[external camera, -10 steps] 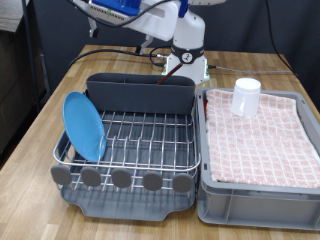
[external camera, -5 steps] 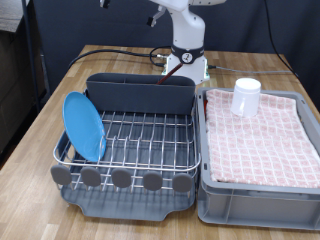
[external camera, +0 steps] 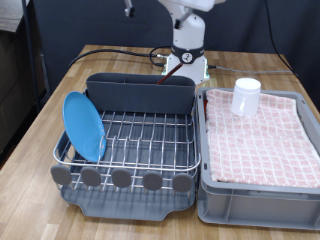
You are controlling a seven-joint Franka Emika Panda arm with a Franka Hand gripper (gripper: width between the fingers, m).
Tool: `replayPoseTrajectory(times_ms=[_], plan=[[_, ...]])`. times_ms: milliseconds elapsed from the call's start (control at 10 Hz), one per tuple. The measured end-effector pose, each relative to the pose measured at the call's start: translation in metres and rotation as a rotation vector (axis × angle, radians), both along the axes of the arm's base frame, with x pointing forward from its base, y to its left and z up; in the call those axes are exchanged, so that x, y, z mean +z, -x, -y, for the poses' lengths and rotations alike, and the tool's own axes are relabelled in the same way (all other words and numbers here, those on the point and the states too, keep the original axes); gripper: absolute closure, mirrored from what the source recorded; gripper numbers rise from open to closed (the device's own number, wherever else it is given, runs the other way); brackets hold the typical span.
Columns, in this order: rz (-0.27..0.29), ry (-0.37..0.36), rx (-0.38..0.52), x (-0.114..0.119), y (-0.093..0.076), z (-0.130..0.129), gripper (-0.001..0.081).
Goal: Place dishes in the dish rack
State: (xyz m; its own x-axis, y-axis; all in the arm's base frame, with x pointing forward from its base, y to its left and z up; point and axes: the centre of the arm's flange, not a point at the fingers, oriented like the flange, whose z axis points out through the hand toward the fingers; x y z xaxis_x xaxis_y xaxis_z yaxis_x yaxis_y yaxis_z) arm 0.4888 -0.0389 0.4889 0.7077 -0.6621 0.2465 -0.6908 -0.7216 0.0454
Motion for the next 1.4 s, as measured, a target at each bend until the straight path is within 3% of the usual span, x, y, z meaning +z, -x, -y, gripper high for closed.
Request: replayPoseTrajectory(times_ms=[400,600,1000,1200,1400], plan=[[-0.037,-0.037,-0.170,-0.017,0.004,-0.078,0.0004],[-0.061,-0.068,-0.204,-0.027,0.007,-0.117,0.0004],[-0.106,-0.057,-0.237,-0.032,0.011,-0.120,0.0004],[-0.144,-0.035,-0.277,-0.034,0.026,-0.127,0.0004],[-0.135,-0.032,-0.310,-0.036,0.047,-0.141,0.0004]])
